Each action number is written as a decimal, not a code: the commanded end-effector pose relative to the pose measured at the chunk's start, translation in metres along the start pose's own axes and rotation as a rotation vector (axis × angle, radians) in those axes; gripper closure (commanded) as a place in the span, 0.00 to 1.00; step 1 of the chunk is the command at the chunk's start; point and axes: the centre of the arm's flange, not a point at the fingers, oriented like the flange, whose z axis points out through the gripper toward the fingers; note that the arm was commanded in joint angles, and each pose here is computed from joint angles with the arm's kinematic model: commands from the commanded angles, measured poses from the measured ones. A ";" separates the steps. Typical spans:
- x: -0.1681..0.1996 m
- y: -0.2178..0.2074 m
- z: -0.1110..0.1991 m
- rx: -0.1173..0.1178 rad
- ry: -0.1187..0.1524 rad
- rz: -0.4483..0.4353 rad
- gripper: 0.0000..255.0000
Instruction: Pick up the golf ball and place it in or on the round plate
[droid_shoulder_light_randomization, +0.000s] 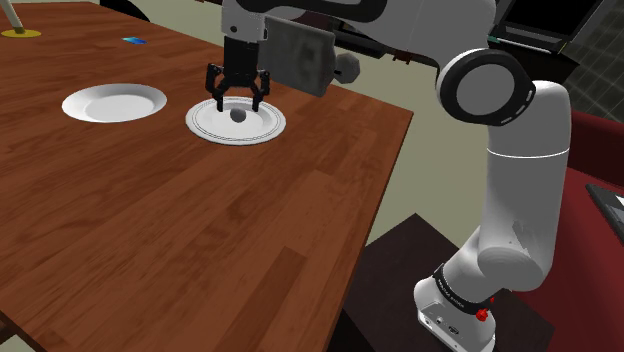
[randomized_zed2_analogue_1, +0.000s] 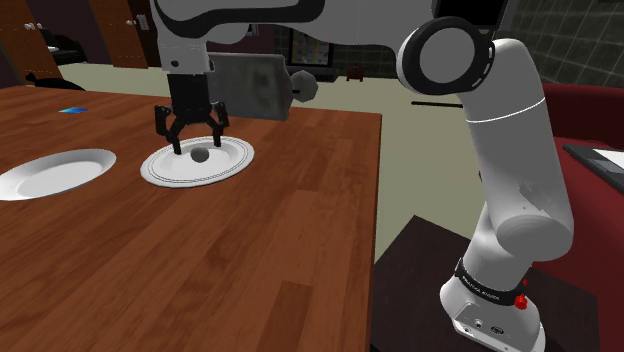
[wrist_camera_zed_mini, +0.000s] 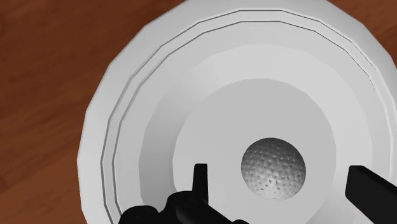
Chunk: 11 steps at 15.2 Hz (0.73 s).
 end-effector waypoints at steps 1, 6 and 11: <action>0.000 0.000 -0.013 0.000 0.000 0.000 0.00; 0.000 0.000 -0.050 0.000 0.000 0.000 0.00; 0.000 0.000 -0.050 0.000 0.000 0.000 0.00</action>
